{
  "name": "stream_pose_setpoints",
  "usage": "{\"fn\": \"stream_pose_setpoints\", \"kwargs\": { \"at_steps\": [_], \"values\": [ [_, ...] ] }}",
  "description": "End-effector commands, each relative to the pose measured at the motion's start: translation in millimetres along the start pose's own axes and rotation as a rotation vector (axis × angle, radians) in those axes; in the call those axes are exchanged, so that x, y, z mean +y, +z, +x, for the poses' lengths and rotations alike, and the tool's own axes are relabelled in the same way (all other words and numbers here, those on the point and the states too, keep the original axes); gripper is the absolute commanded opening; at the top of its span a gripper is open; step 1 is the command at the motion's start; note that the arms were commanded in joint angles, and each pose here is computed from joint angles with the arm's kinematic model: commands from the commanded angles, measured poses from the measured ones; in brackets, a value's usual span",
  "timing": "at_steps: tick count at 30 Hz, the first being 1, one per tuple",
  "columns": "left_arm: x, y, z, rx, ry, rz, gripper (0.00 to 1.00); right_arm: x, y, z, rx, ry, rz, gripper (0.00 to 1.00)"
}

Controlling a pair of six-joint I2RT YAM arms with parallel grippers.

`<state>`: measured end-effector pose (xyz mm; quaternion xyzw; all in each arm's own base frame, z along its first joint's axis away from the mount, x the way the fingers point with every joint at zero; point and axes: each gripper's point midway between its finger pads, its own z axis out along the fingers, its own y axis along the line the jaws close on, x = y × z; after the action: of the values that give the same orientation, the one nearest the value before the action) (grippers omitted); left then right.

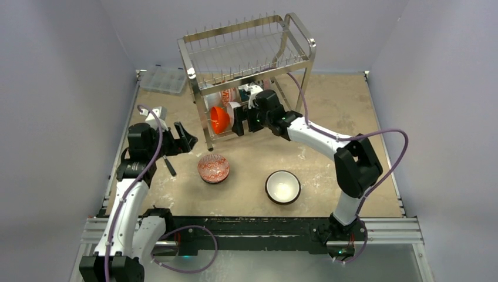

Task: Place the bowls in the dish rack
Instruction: Place the bowl in the dish rack, then pick up the bowl from the center of the board.

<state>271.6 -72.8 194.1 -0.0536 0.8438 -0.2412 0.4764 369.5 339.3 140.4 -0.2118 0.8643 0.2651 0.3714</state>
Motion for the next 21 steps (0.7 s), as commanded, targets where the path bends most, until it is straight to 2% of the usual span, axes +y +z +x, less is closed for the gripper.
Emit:
{"fn": "stream_pose_setpoints", "kwargs": {
  "at_steps": [1, 7, 14, 17, 21],
  "values": [
    [14.0, 8.8, 8.8, 0.09, -0.086, -0.079, 0.83, 32.2, -29.6, -24.5, -0.107, 0.071, -0.138, 0.99],
    [18.9, 13.3, 45.0, 0.29, -0.19, -0.11, 0.74, 55.0, -52.4, -7.0, -0.103, 0.128, -0.276, 0.99],
    [5.2, 28.8, 101.8, 0.521, -0.106, -0.12, 0.7, 66.5, -69.3, 4.8, -0.105, 0.173, -0.37, 0.99],
    [-0.9, 36.7, 118.0, 0.572, -0.095, -0.115, 0.61, 65.5, -71.4, 6.5, -0.102, 0.18, -0.371, 0.99],
    [3.1, 39.3, 118.3, 0.572, -0.065, -0.141, 0.4, 66.8, -74.4, 7.1, -0.104, 0.182, -0.38, 0.99]
  ]
}}
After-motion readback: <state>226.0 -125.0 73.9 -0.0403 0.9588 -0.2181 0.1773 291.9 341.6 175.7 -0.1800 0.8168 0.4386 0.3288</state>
